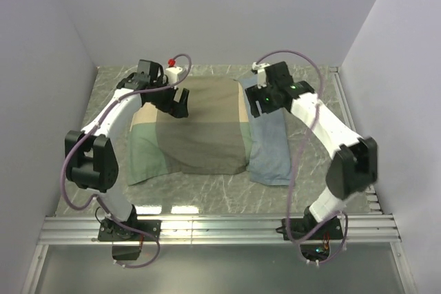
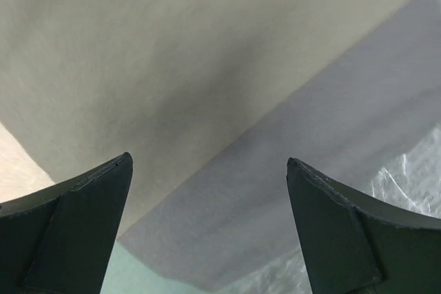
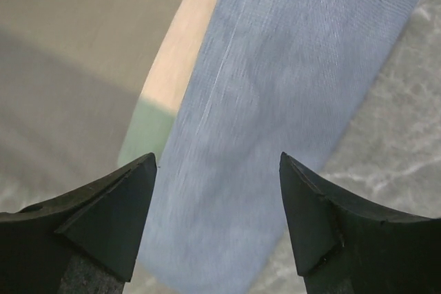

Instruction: Put the pillow into the pillowcase

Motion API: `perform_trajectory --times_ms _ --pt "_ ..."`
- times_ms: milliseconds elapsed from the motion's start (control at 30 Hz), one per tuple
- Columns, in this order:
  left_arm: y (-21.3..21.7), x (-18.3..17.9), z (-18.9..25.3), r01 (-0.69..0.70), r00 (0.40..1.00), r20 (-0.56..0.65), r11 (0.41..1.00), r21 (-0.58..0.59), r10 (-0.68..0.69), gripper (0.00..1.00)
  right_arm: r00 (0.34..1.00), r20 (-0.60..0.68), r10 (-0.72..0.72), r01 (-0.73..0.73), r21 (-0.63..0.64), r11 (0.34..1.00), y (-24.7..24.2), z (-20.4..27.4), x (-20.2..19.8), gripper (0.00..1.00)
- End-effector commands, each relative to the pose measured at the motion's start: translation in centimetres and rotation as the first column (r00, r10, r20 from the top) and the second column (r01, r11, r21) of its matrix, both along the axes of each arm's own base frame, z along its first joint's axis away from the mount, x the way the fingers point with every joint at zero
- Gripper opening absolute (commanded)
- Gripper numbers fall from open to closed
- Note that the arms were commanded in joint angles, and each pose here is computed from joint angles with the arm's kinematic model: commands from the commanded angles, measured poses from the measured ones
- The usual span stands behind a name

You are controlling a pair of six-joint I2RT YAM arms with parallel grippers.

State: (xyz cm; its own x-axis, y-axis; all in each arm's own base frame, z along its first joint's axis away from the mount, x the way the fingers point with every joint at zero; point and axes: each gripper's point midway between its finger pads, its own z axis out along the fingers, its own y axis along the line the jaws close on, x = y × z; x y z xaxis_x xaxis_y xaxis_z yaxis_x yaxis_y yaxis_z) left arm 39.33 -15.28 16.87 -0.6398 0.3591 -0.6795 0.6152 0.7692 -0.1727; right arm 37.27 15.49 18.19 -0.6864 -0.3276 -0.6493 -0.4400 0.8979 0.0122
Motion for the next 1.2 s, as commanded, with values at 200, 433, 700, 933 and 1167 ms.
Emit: perform_trajectory --times_ms 200,433,700,933,1167 --pt "0.3 1.6 -4.5 -0.145 0.982 -0.127 0.988 -0.052 0.137 0.99 0.989 -0.013 -0.148 0.148 -0.014 0.989 2.2 -1.6 5.7 0.79" --pt "0.6 2.4 -7.0 -0.192 0.967 -0.176 0.981 -0.023 0.185 0.99 0.990 -0.026 -0.136 0.133 -0.091 0.987 3.1 -3.6 6.6 0.79" --pt "1.2 3.2 -9.1 -0.257 0.939 -0.233 0.966 0.014 0.253 0.99 0.988 -0.049 -0.147 0.133 -0.221 0.966 1.6 -6.8 6.8 0.47" --pt "1.8 3.7 -9.9 -0.280 0.928 -0.245 0.959 0.036 0.280 0.99 0.987 0.022 -0.161 0.162 -0.243 0.956 -1.0 -4.3 6.2 0.11" --pt "2.2 3.8 -9.3 -0.297 0.925 -0.241 0.955 0.024 0.293 0.99 0.882 0.118 -0.456 0.467 -0.352 0.811 -24.2 -2.3 5.5 0.00"
